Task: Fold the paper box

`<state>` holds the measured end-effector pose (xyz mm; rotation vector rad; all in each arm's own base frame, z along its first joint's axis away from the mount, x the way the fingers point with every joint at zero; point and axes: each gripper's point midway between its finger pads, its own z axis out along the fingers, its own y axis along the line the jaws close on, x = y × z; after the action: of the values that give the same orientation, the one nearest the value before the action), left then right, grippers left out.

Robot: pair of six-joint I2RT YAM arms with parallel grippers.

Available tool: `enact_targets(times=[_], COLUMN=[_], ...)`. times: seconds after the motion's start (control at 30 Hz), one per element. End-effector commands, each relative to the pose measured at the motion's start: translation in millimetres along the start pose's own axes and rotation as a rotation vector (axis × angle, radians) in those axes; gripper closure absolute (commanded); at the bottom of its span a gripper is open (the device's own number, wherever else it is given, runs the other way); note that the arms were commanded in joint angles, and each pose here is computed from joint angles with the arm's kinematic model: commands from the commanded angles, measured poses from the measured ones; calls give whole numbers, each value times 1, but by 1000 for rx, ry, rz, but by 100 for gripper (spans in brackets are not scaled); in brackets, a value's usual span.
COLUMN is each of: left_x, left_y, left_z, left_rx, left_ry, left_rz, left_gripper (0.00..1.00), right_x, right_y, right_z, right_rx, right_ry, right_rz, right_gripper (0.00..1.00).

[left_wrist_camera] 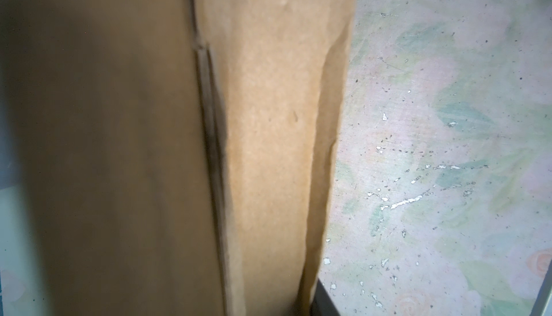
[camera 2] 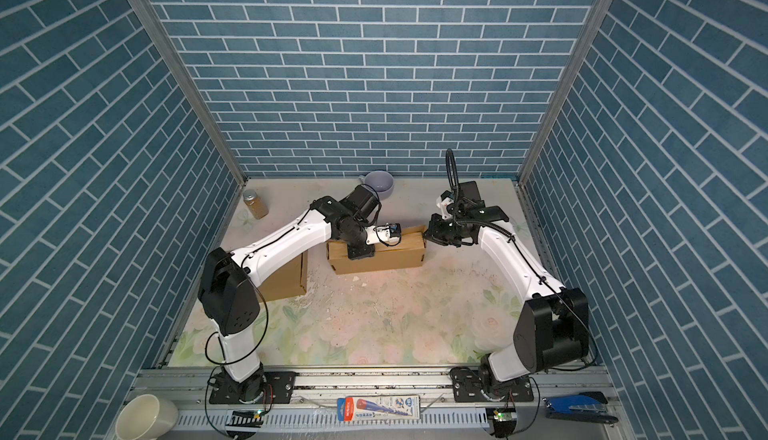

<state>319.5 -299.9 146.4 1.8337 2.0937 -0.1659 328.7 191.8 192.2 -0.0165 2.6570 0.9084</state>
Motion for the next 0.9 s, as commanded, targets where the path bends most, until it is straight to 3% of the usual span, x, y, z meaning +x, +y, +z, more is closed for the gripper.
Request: enact_targets(times=[0.0, 0.2, 0.37, 0.87], left_x=[26, 29, 29, 16], left_y=[-30, -21, -9, 9], left_z=[41, 36, 24, -22], left_rx=[147, 96, 34, -99], left_ry=[98, 122, 121, 47], left_rz=[-33, -42, -51, -70], left_gripper=[74, 71, 59, 38], right_x=[27, 24, 24, 22], right_y=[-30, -31, -28, -26], right_z=[14, 15, 13, 7], right_rx=[85, 91, 82, 83], right_ry=[88, 76, 76, 51], right_rz=[45, 42, 38, 41], right_gripper=[100, 100, 100, 100])
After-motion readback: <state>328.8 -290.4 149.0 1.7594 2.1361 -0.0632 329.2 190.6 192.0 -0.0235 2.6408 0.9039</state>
